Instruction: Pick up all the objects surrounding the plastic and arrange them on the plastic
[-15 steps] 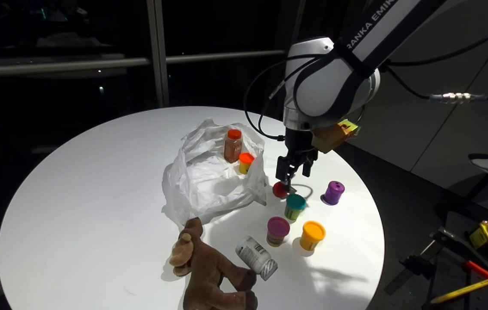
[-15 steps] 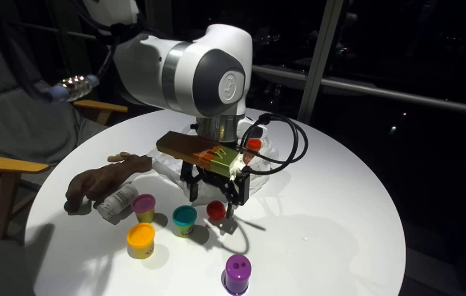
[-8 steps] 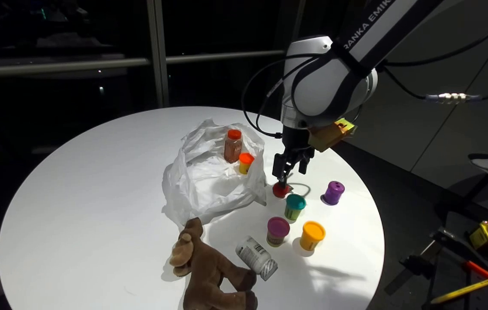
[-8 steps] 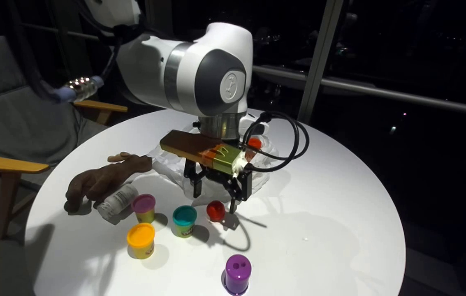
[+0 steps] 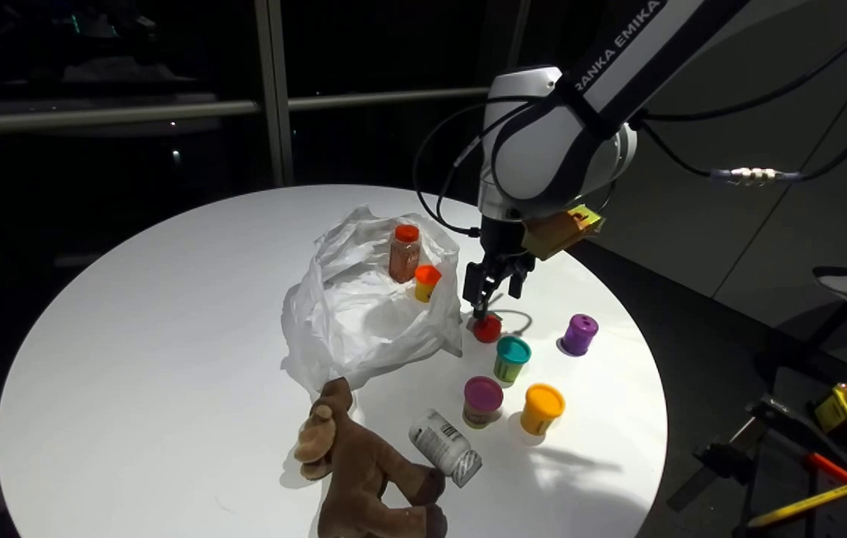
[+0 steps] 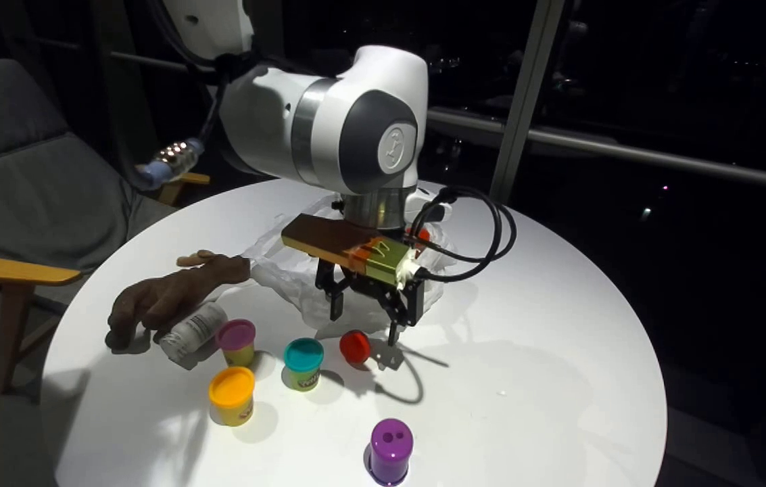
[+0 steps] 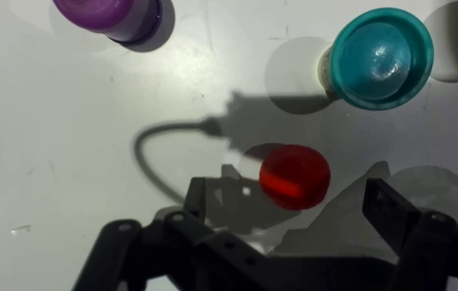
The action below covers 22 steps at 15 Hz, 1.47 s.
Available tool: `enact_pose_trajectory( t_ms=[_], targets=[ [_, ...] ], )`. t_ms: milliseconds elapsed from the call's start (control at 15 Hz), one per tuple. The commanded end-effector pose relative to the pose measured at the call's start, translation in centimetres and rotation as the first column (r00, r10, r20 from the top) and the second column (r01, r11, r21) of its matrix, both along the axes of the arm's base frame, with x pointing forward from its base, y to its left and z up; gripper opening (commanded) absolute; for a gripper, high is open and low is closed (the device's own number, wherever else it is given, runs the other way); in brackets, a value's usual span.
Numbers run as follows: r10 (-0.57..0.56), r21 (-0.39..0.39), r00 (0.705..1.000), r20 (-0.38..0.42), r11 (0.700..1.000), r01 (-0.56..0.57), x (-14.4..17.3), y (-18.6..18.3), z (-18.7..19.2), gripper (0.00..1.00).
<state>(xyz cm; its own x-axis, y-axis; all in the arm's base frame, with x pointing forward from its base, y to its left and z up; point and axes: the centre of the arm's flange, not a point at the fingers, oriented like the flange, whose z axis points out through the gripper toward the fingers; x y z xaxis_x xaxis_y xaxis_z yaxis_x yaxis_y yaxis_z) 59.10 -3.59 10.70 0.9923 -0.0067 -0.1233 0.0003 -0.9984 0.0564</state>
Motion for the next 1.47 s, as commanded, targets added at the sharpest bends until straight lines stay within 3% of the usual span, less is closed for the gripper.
enact_pose_trajectory(
  t_ms=[0, 333, 400, 467, 867, 1067, 1400],
  targets=[
    [0.012, 0.026, 0.999, -0.033, 1.000, -0.011, 0.9, 0.2, -1.5, 1.00],
    [0.013, 0.029, 0.999, -0.038, 1.000, -0.012, 1.1, 0.6, -3.2, 1.00],
    [0.010, 0.027, 0.999, -0.036, 1.000, -0.009, 1.2, 0.6, -3.4, 0.75],
    [0.010, 0.026, 0.999, -0.037, 1.000, -0.009, 1.3, 0.6, -3.5, 0.74],
    [-0.003, 0.014, 1.000, -0.026, 1.000, 0.003, 1.6, 0.2, -3.1, 0.27],
    [-0.045, 0.008, 0.999, 0.003, 0.999, 0.045, 1.9, -0.2, -0.5, 0.26],
    [-0.175, -0.032, 0.983, 0.065, 0.984, 0.177, 3.8, 0.9, 9.1, 0.26]
  ],
)
